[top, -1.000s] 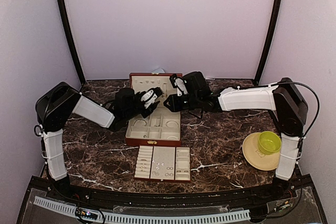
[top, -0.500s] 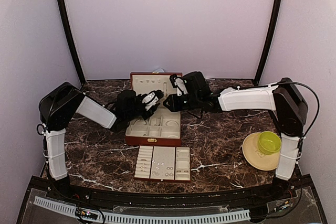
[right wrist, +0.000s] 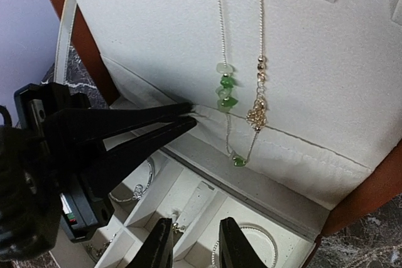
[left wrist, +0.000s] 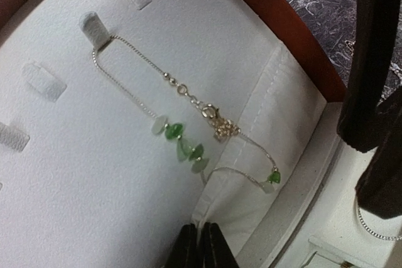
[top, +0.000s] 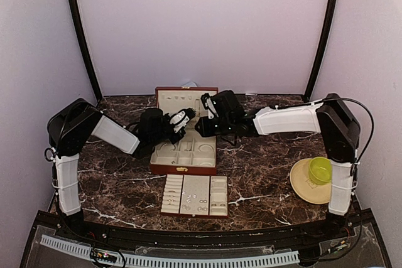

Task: Organize the mixed jewelry
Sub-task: Open the compartment pouch of the jewelry box.

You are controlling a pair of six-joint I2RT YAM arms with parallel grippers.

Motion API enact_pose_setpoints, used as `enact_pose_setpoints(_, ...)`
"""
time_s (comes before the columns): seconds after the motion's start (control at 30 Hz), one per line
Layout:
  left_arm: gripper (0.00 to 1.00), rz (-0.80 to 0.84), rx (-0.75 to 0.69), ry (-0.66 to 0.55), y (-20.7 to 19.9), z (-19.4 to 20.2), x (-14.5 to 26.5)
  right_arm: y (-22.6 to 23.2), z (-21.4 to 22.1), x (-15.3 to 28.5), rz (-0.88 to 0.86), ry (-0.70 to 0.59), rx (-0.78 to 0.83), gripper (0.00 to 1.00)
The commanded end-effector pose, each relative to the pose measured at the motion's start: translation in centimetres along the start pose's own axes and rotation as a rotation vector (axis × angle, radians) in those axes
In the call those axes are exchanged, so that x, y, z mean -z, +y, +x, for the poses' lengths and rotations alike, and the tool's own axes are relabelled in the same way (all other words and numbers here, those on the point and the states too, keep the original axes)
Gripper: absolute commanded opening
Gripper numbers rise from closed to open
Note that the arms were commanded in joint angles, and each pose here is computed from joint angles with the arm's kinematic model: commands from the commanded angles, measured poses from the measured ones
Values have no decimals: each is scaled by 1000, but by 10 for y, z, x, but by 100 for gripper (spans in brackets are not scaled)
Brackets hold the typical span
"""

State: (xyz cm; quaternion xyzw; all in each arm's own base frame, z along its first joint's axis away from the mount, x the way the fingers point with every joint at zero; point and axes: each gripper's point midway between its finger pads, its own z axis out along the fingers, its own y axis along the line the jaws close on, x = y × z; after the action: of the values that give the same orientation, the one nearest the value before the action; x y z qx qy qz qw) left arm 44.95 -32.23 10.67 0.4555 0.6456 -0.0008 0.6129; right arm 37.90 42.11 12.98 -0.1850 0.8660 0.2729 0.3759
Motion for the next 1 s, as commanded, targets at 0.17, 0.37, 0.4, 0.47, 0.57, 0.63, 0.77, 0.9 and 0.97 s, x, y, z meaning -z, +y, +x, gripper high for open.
enact_pose_setpoints(0.17, 0, 9, 13, 14, -4, 9, 0, -11, -11, -20, 103, -31, -64, 26)
enact_pose_setpoints(0.37, 0, 10, 10, 15, -4, 10, 2, -16, -12, -30, 133, -43, -93, 27)
enact_pose_setpoints(0.4, 0, 10, 8, 14, -5, 10, 3, -16, -13, -32, 138, -46, -96, 26)
enact_pose_setpoints(0.47, 0, 24, 8, 6, -7, 9, 3, -16, -15, -34, 136, -54, -102, 27)
enact_pose_setpoints(0.57, 0, 39, 8, 0, -10, 8, 4, -15, -18, -38, 131, -66, -104, 27)
enact_pose_setpoints(0.63, 0, 41, 9, -5, -11, 7, 5, -17, -18, -42, 141, -71, -108, 27)
enact_pose_setpoints(0.77, 0, 43, 9, -13, -11, 5, 7, -19, -20, -47, 153, -81, -113, 26)
enact_pose_setpoints(0.9, 0, 48, 7, -15, -14, 5, 8, -18, -25, -49, 147, -105, -120, 26)
enact_pose_setpoints(0.97, 0, 46, 6, -19, -14, 4, 9, -17, -27, -50, 148, -116, -122, 25)
